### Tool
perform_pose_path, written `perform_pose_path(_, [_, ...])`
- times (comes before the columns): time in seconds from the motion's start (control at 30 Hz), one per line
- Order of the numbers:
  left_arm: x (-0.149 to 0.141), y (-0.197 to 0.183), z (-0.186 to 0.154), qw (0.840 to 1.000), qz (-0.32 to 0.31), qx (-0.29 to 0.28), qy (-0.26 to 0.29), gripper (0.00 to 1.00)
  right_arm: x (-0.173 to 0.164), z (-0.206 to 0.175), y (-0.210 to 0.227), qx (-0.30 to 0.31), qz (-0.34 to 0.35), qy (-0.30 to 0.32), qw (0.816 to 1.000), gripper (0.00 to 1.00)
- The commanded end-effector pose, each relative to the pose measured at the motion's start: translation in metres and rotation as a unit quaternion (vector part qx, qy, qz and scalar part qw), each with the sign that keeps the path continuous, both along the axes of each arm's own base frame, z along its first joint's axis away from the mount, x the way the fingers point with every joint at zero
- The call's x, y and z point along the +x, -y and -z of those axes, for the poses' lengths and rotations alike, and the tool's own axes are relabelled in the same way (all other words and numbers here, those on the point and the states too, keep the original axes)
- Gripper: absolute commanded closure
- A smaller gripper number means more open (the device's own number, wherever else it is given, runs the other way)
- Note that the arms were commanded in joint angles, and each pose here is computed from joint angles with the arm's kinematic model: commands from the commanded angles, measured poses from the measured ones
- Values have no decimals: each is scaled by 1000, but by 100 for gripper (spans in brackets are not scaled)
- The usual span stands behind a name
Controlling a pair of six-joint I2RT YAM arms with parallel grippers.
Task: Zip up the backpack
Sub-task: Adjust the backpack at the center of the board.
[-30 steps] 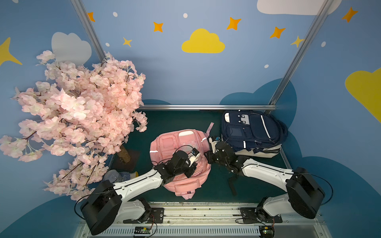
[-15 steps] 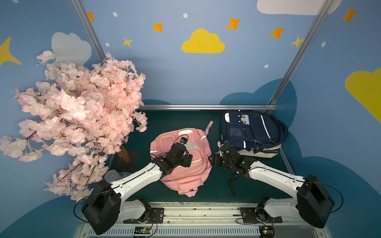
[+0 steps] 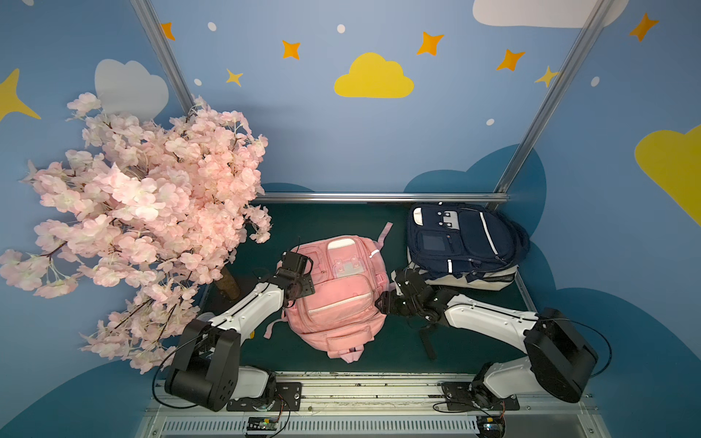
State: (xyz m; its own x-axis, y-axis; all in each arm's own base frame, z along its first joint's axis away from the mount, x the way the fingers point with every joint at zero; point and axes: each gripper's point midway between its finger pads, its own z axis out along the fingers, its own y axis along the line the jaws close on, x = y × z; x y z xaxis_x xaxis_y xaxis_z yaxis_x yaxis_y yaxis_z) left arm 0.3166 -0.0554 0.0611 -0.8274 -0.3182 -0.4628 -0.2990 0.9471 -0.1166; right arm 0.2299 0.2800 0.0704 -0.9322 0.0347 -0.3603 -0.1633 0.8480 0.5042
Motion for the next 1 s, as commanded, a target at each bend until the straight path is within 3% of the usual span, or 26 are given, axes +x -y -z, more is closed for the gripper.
perform_pose_path(0.0, [12,3,6,999,-12,-31,-8,31,-3,8,-7,7,-7,-16,1000,32])
perform_pose_path(0.17, [15,19,18,997,9,-68,-31,46,4,14,-11,-5,-16,-28,999,45])
perform_pose_path(0.3, [13,31,20,995,23,-95,-37,67,17,13,-13,0,-16,-33,999,82])
perform_pose_path(0.4, [8,38,17,993,32,-106,-35,79,32,-4,-7,1,-10,-12,1000,100])
perform_pose_path(0.53, [0,53,-1,992,44,-116,-13,89,59,-45,12,-20,6,49,999,100])
perform_pose_path(0.63, [-9,65,-22,991,52,-121,18,94,82,-74,39,-55,63,93,992,100])
perform_pose_path(0.8, [-32,86,-61,985,69,-133,90,96,113,-125,59,-56,72,194,977,100])
perform_pose_path(0.97, [-57,101,-71,977,67,-169,115,97,138,-160,70,-54,81,228,969,100])
